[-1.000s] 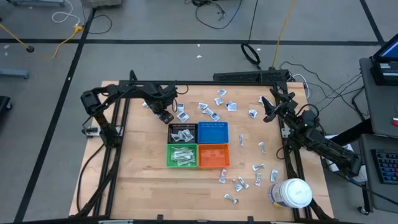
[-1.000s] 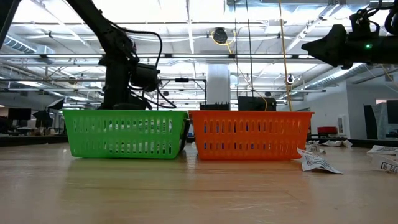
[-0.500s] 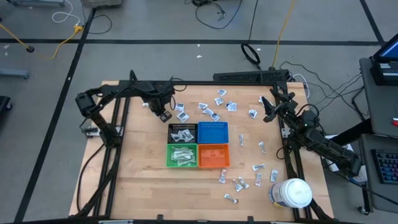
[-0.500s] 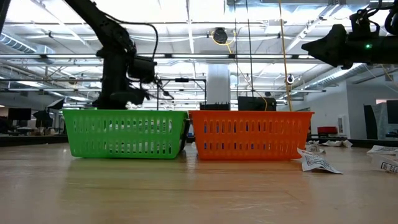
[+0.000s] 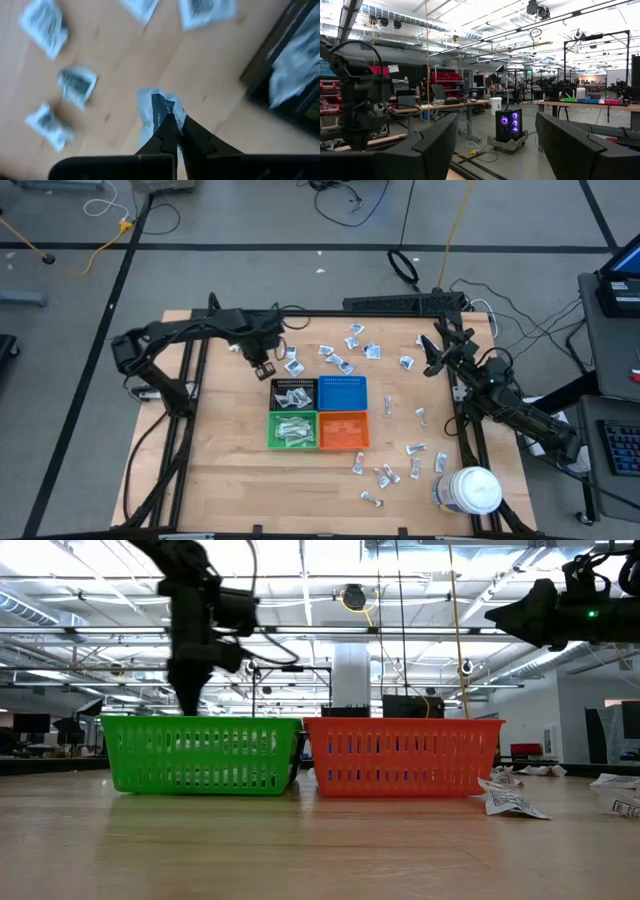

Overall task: Pick & Place First Aid Supplies
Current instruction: Put the towelette pack into the black bin

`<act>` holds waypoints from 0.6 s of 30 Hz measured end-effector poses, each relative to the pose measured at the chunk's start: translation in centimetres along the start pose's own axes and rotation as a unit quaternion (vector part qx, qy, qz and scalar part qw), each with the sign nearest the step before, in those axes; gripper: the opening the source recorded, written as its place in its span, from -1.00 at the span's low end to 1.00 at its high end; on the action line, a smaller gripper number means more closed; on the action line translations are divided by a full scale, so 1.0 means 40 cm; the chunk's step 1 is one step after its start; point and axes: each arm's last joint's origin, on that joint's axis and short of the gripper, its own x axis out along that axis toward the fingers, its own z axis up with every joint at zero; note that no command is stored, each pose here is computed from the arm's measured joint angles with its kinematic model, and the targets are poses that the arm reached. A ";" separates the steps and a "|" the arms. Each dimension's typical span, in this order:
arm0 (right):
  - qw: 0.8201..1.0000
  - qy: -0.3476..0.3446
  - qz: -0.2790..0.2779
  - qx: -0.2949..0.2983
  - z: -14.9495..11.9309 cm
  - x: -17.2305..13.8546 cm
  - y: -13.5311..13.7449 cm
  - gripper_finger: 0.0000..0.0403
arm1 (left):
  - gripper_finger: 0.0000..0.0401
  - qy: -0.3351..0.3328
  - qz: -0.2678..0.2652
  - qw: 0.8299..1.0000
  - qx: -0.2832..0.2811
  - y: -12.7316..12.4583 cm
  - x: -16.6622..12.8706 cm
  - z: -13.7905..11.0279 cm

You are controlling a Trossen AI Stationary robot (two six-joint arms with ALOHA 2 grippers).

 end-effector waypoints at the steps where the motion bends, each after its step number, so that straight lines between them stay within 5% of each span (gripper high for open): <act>1: 1.000 0.000 0.000 0.000 0.000 0.000 0.000 0.30 | -0.98 0.003 -0.001 1.000 0.002 -0.010 -0.002 0.016; 18: 1.000 0.000 0.000 0.000 0.000 0.000 0.000 0.31 | -0.98 0.037 -0.016 0.987 0.156 -0.233 -0.099 0.151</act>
